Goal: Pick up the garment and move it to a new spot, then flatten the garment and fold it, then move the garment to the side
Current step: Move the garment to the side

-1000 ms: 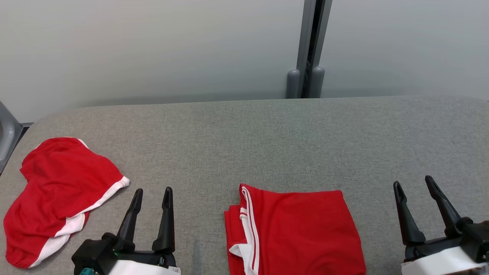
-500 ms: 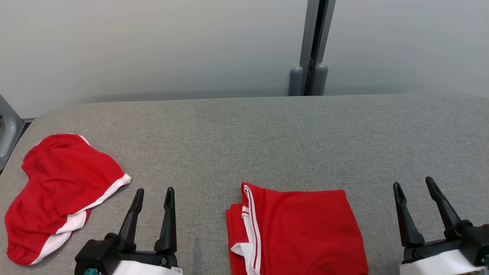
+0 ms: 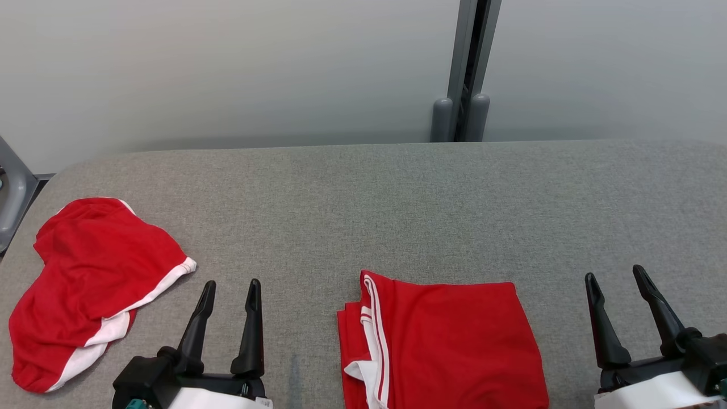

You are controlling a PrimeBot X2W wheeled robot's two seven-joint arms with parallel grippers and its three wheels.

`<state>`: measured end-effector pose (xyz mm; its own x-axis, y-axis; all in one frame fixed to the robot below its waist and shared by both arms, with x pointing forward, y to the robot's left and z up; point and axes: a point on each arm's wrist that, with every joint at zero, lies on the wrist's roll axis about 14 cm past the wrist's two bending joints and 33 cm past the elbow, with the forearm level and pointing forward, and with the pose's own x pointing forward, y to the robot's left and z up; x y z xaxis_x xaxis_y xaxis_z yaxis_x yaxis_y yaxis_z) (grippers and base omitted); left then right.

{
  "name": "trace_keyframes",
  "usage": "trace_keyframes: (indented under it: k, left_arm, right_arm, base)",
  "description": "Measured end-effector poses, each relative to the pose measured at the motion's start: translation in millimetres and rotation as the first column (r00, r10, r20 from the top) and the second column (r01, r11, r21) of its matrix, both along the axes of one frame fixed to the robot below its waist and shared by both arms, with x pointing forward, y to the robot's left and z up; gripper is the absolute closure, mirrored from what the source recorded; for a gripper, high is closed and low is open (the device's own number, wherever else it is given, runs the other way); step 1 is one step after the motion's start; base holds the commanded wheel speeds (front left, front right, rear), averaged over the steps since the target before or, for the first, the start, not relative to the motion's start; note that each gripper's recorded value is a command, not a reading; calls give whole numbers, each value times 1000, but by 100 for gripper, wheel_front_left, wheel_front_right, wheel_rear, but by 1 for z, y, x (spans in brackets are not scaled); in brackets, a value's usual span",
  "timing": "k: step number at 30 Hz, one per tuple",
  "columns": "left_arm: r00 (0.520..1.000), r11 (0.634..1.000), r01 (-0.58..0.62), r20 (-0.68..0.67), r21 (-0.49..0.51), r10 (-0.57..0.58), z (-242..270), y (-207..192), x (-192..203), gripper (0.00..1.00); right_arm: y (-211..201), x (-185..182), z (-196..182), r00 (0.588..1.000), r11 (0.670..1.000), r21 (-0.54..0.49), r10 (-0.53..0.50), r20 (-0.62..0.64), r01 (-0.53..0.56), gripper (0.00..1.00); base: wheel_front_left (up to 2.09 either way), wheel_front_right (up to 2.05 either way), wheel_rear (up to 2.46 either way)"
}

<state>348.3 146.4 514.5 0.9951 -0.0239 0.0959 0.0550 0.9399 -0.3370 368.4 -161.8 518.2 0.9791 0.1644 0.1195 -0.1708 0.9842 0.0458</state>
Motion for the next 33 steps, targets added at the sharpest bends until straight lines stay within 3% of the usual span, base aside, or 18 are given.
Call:
trace_keyframes:
  k: [6, 12, 19, 23, 30, 33]
  left_arm:
    - [1000, 1000, 4, -7, 0, -4, -2, -1, 0, 0]
    - [999, 1000, 19, -33, -1, -20, -11, -6, 1, 0]
    - [999, 1000, 15, -38, -7, -16, -12, -5, 5, 0]
    - [999, 1000, 17, -46, -8, -17, -14, -6, 4, 0]
    - [999, 1000, -3, -52, -6, 3, -16, 0, 6, 0]
    - [998, 1000, -14, -59, -4, 14, -18, 3, 5, 0]
  right_arm:
    - [6, -2, -15, 999, 999, 28, 19, -50, -17, 0]
    - [11, -11, -71, 962, 995, 93, 62, -264, -38, 0]
    - [24, -17, -108, 891, 986, 151, 125, -437, -64, 0]
    - [38, -20, -125, 830, 978, 187, 182, -528, -95, 0]
    - [63, -18, -136, 750, 954, 260, 279, -600, -147, 0]
    - [69, -15, -136, 735, 947, 274, 307, -605, -170, 0]
  base:
    - [0, 0, 0]
    - [0, 0, 0]
    - [0, 0, 0]
    - [0, 0, 0]
    - [0, 0, 0]
    - [0, 0, 0]
